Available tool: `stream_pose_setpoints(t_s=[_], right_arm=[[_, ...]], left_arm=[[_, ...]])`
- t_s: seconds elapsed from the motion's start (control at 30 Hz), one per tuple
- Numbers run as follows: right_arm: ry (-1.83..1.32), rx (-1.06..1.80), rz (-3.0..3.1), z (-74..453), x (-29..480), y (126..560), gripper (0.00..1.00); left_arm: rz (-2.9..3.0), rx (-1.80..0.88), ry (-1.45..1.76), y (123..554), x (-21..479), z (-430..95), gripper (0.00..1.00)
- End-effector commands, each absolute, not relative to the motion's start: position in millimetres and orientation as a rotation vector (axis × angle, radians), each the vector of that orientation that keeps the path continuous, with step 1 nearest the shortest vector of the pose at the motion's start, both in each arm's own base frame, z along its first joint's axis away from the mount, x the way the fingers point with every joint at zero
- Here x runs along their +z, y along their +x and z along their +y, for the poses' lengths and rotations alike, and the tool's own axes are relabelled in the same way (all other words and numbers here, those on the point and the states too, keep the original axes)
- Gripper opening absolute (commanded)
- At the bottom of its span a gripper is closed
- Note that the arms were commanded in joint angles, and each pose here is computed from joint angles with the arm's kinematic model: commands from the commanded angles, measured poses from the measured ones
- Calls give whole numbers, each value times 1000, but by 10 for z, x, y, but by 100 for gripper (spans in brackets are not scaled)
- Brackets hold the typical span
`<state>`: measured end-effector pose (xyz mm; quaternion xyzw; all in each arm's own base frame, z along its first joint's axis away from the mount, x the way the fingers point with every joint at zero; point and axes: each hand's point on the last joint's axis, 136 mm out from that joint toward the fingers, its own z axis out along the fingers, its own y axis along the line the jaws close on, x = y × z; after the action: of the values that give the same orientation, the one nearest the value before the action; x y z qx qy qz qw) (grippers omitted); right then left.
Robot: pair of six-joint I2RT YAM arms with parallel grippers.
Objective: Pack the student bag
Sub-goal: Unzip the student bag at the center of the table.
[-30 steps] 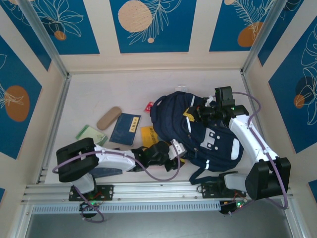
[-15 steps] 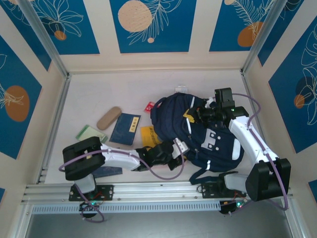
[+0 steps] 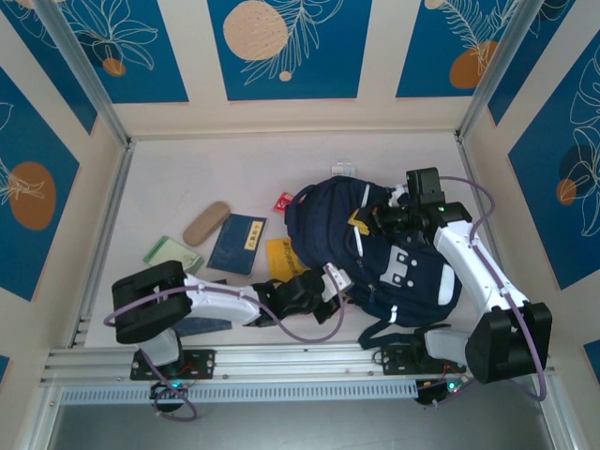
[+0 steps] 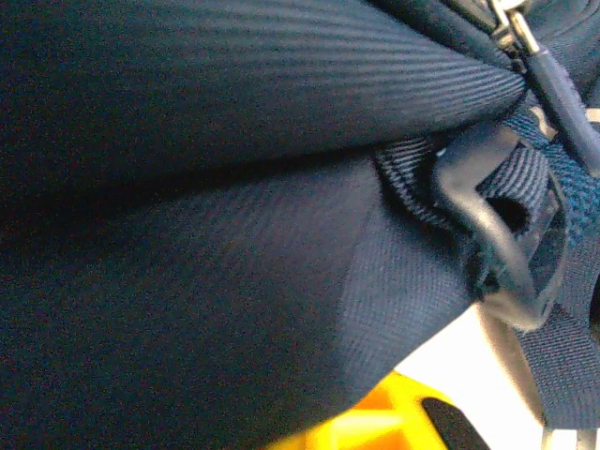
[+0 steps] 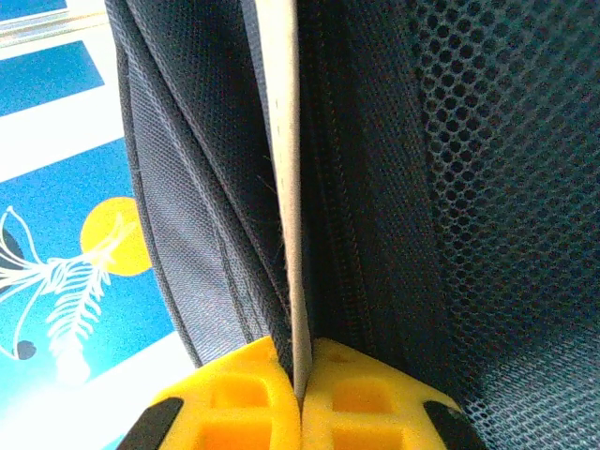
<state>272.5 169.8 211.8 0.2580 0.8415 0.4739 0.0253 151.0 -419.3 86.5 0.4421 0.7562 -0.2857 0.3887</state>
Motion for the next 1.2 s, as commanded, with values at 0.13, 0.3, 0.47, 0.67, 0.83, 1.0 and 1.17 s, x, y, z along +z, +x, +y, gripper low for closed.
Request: stream_pose_setpoints(t_s=[0.13, 0.3, 0.47, 0.67, 0.83, 1.0, 1.17], right_arm=[[725, 1385, 2668, 1650, 2112, 2517, 0], [645, 1322, 2694, 1647, 2103, 2481, 0], [485, 1185, 2761, 1660, 2077, 2416, 0], [130, 721, 2938, 1615, 1917, 2316, 0], [-115, 451, 2972, 1665, 1806, 2293, 0], [-326, 307, 2952, 1761, 1747, 2298, 0], [-482, 131, 2896, 1725, 1719, 2386, 0]], left_arm=[[1962, -585, 1049, 1612, 858, -3865, 0], [1985, -483, 1037, 1685, 835, -3709, 0], [1997, -398, 1001, 1796, 895, -3512, 0], [2035, -343, 997, 1872, 952, -3291, 0], [2065, -309, 1017, 1839, 979, -3128, 0], [2111, -309, 962, 1893, 1051, -2921, 0], [2170, -390, 908, 1968, 1149, -2830, 0]])
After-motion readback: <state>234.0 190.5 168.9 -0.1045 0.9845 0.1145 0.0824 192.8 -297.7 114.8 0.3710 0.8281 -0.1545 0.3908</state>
